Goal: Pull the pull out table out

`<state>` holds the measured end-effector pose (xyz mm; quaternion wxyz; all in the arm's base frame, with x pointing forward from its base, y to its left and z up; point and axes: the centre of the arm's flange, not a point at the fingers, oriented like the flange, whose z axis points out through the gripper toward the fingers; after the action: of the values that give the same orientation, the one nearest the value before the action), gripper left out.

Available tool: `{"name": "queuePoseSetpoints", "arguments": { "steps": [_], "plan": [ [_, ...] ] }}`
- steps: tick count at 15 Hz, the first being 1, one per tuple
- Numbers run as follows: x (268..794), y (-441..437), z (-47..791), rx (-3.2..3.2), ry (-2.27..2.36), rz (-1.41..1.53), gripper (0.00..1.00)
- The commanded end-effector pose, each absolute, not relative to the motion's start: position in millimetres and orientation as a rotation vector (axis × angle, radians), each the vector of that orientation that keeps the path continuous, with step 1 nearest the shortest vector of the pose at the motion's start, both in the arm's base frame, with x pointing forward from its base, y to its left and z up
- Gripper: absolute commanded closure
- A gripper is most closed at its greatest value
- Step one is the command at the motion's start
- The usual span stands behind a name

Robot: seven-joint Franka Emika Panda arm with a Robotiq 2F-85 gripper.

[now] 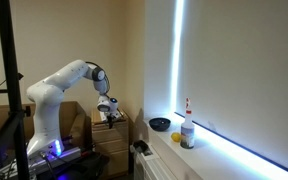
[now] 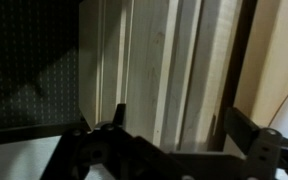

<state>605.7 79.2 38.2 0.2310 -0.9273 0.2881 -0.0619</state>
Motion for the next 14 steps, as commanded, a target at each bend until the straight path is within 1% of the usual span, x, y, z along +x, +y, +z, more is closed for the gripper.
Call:
{"name": "queuePoseSetpoints", "arguments": {
  "steps": [1, 2, 3, 8, 14],
  "plan": [
    [606.7, 79.9, 9.8, -2.571, 0.839, -0.11, 0.0],
    [602.1, 81.9, 1.5, -2.554, 0.831, -0.125, 0.0],
    [600.0, 77.5, 23.2, -2.564, 0.823, -0.146, 0.0],
    [600.0, 79.9, 26.3, -2.487, 0.825, -0.188, 0.0],
    [603.5, 85.3, 28.2, -2.5, 0.823, -0.15, 0.0]
  ]
}}
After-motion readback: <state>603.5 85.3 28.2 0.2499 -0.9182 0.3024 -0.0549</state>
